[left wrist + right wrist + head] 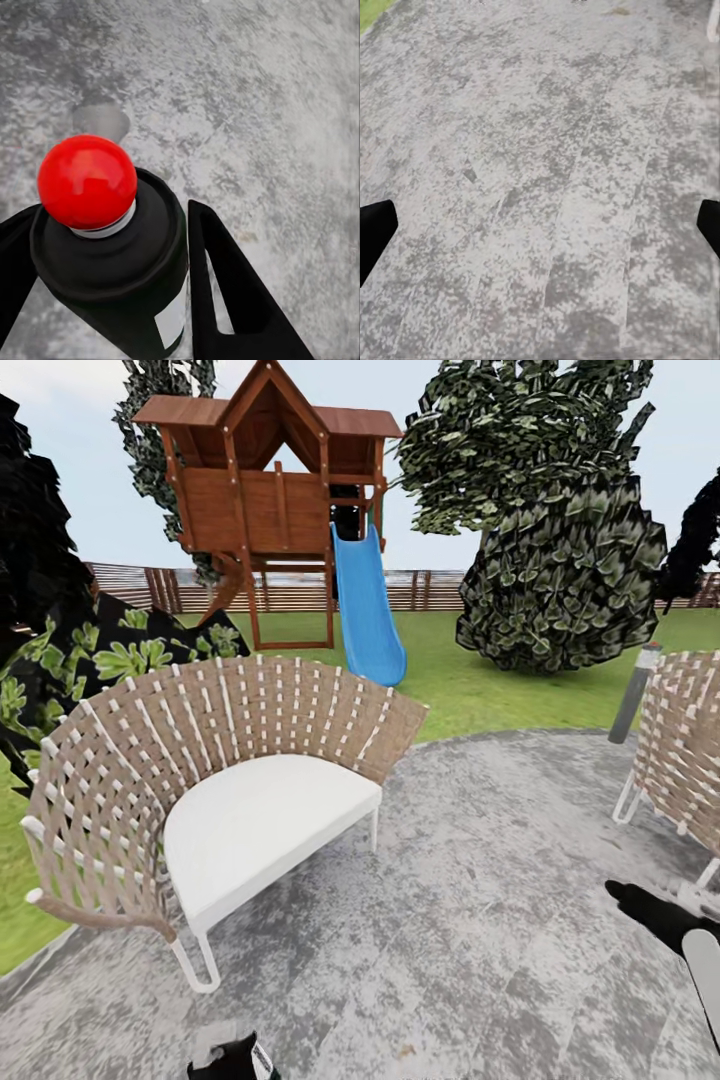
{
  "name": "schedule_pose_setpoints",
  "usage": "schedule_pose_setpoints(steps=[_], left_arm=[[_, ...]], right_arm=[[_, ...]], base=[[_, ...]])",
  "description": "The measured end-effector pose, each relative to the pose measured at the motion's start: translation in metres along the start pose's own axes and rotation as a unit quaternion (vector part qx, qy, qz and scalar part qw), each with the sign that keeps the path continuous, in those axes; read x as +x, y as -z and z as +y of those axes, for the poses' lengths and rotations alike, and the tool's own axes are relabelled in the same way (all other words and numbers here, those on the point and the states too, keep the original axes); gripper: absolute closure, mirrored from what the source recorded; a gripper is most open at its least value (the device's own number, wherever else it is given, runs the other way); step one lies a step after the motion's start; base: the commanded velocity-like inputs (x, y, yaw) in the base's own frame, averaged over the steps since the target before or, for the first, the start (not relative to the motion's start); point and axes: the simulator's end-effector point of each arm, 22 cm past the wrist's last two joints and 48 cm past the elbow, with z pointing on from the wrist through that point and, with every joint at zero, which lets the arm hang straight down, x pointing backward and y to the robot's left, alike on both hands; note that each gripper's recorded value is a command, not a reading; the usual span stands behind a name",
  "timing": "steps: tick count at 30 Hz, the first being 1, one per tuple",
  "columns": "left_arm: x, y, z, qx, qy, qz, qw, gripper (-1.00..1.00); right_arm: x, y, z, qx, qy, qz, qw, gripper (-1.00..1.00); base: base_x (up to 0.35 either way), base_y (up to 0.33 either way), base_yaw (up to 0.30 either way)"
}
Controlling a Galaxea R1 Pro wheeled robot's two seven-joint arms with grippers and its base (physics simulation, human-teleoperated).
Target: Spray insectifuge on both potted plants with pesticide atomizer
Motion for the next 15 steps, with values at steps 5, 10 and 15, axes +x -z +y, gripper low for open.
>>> schedule_pose_setpoints(steps=[5, 10, 15], left_arm=[[-0.031, -0.028, -0.036, 0.02, -0.031, 0.006, 0.9993, 1.0], [-0.085, -0.044, -0.054, 0.032, -0.053, -0.006, 0.9981, 1.0], [-0.147, -0.04, -0.083, 0.053, -0.068, -0.047, 0.9952, 1.0]], right_arm=[[0.002, 0.001, -0.009, -0.017, -0.093, 0.008, 0.9955, -1.0], [-0.007, 0.002, 0.001, -0.048, -0.139, 0.01, 0.9891, -1.0], [-0.019, -0.005, 0.027, -0.068, -0.141, 0.011, 0.9877, -1.0]], base=[[0.0, 0.0, -0.297], [0.0, 0.0, -0.297], [0.0, 0.0, -0.297]])
